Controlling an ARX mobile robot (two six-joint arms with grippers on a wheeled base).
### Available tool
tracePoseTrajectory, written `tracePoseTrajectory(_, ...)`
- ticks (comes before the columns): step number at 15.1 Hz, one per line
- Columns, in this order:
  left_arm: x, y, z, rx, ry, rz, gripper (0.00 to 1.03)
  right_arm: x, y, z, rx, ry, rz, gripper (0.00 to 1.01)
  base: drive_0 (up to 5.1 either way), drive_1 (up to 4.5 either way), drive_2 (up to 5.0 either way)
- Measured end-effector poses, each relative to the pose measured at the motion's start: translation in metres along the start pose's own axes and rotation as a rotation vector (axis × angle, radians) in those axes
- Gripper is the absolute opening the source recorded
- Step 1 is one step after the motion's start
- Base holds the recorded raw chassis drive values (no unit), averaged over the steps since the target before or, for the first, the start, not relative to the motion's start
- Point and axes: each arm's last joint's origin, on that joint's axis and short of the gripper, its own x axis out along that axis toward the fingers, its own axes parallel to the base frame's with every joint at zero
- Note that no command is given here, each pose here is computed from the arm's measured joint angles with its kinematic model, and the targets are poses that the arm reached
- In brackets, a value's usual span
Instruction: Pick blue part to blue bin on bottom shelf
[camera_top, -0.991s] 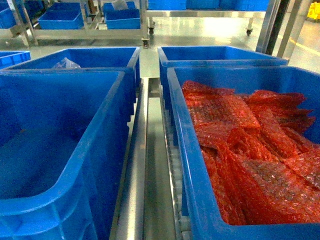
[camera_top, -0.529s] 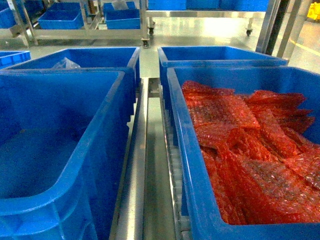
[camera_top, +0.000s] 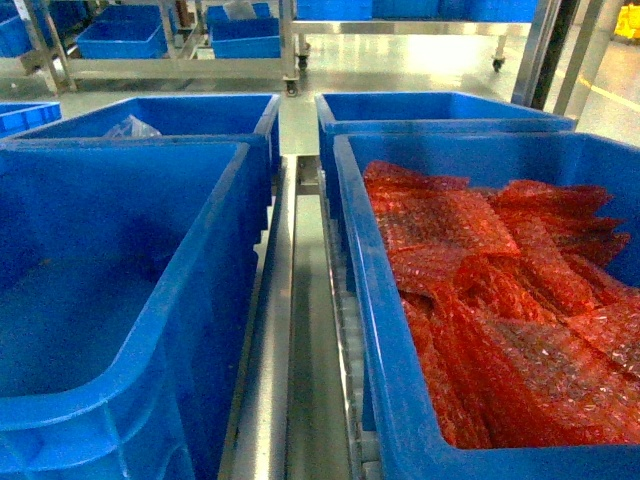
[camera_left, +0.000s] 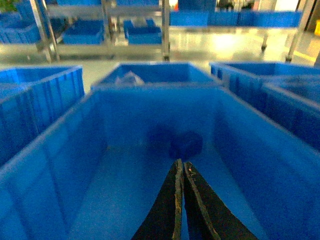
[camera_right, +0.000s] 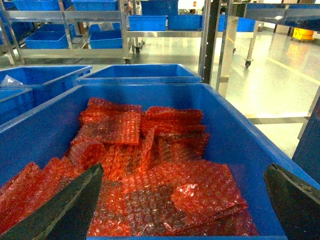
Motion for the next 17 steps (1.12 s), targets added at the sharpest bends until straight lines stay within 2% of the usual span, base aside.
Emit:
tracePoseTrajectory(1, -0.0078, -0.0001, -0.0050, 0.000, 0.035, -0.002, 0.02, 0.0000, 0.0000, 0.0000, 0.001, 0.000, -0.001, 0.98, 0.0, 0.00, 0.0)
tracePoseTrajectory(4, -0.0095, 0.0000, 0.0009, 0.001, -0.021, 0.000, 0.02, 0.0000, 0.0000, 0.0001, 0.000, -0.001, 0.000, 0.98, 0.0, 0.00, 0.0)
tracePoseTrajectory(7, -0.0093, -0.0001, -0.0027, 0.000, 0.008, -0.003, 0.02, 0.0000, 0.0000, -0.0001, 0.000, 0.002, -0.001, 0.98, 0.0, 0.00, 0.0)
tracePoseTrajectory(13, -0.0093, 0.0000, -0.0022, 0.000, 0.002, 0.000, 0.02, 0.0000, 0.0000, 0.0000, 0.000, 0.000, 0.000, 0.98, 0.0, 0.00, 0.0)
tracePoseTrajectory(14, -0.0093, 0.0000, -0.0022, -0.001, 0.002, 0.000, 0.09, 0.0000, 0.0000, 0.0000, 0.000, 0.000, 0.000, 0.98, 0.0, 0.00, 0.0)
tracePoseTrajectory(17, -0.0093, 0.0000, -0.0021, -0.001, 0.001, 0.000, 0.46, 0.0000, 0.0000, 0.0000, 0.000, 0.000, 0.000, 0.98, 0.0, 0.00, 0.0)
